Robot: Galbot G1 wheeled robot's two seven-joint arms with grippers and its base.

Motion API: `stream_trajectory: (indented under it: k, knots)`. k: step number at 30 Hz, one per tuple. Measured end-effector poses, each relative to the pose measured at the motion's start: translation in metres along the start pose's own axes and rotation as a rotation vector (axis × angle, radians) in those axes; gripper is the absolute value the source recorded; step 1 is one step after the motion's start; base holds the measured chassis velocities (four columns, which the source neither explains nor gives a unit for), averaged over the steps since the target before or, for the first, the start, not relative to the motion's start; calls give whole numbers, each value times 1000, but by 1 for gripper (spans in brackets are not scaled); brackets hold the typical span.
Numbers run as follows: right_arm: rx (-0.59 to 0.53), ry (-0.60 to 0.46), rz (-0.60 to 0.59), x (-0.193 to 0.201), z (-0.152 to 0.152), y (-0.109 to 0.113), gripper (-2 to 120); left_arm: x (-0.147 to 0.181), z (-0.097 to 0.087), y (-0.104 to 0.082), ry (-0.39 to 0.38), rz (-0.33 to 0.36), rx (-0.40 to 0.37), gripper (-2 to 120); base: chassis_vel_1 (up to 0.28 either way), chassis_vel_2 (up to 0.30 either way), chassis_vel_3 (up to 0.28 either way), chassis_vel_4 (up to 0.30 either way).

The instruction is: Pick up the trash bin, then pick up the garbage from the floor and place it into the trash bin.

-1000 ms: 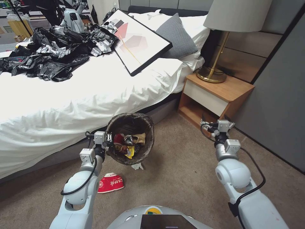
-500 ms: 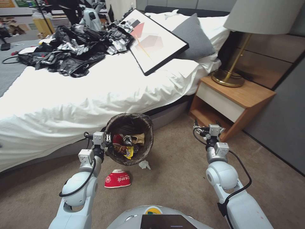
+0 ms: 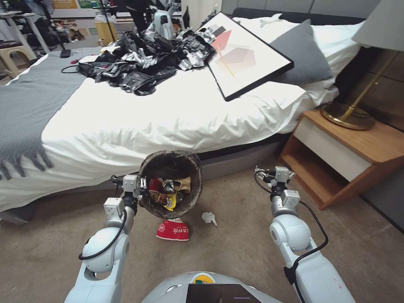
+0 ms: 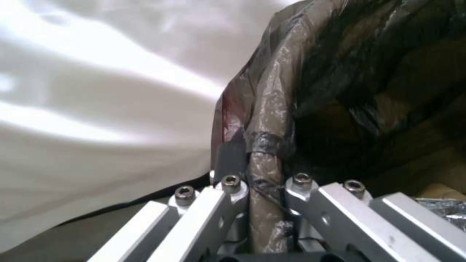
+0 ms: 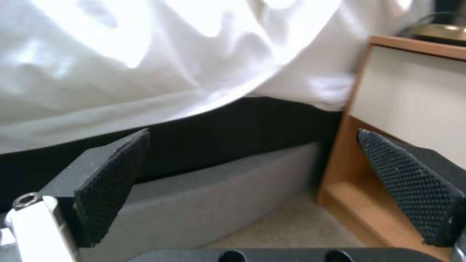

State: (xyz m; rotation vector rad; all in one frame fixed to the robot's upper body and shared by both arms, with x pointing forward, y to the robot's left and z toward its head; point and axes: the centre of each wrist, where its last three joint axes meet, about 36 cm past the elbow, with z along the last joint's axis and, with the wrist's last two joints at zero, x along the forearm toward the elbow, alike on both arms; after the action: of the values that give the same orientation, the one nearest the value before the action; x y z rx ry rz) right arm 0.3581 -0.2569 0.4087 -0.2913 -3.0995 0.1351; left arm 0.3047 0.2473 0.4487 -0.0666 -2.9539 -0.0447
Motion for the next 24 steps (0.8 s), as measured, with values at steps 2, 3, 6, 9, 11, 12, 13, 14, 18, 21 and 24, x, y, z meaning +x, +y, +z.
stream_trajectory:
  k: [2, 3, 6, 9, 11, 12, 13, 14, 18, 21, 24]
  knots:
    - [-1, 1, -1, 0, 0, 0, 100, 0, 0, 0, 1, 0, 0, 2, 79, 77, 86, 70]
    - [-1, 0, 0, -1, 0, 0, 100, 0, 1, 0, 1, -1, 0, 2, 74, 79, 79, 70]
    - [0, 0, -1, -1, -1, 0, 100, -1, 1, 1, 2, -1, 0, 2, 69, 77, 79, 76]
    - [-1, 2, -1, -2, -1, 0, 100, -2, 2, 1, -9, 1, 9, 2, 59, 68, 73, 75]
    - [0, 3, -1, -2, -1, -1, 100, -2, 1, 1, -12, 0, 10, 2, 68, 68, 58, 73]
    - [4, 5, -3, -3, -2, -1, 100, -2, 2, 1, -15, -2, 10, 2, 0, 0, 0, 0]
    - [8, 7, -7, -4, -3, -1, 100, -3, 2, 1, -15, -3, 9, 2, 0, 0, 0, 0]
    - [8, 7, -7, -4, -3, -1, 100, -3, 2, 1, -15, -3, 9, 2, 0, 0, 0, 0]
    - [22, 22, -24, -14, -11, 0, 100, -3, 2, 2, -15, -4, 5, 2, 0, 0, 0, 0]
    - [33, 41, -36, -24, -19, 3, 100, -3, 2, 2, -14, -5, 2, 2, 0, 0, 0, 0]
    - [24, 111, -71, -36, -28, 9, 100, -3, 2, 2, -14, -7, -2, 2, 0, 0, 0, 0]
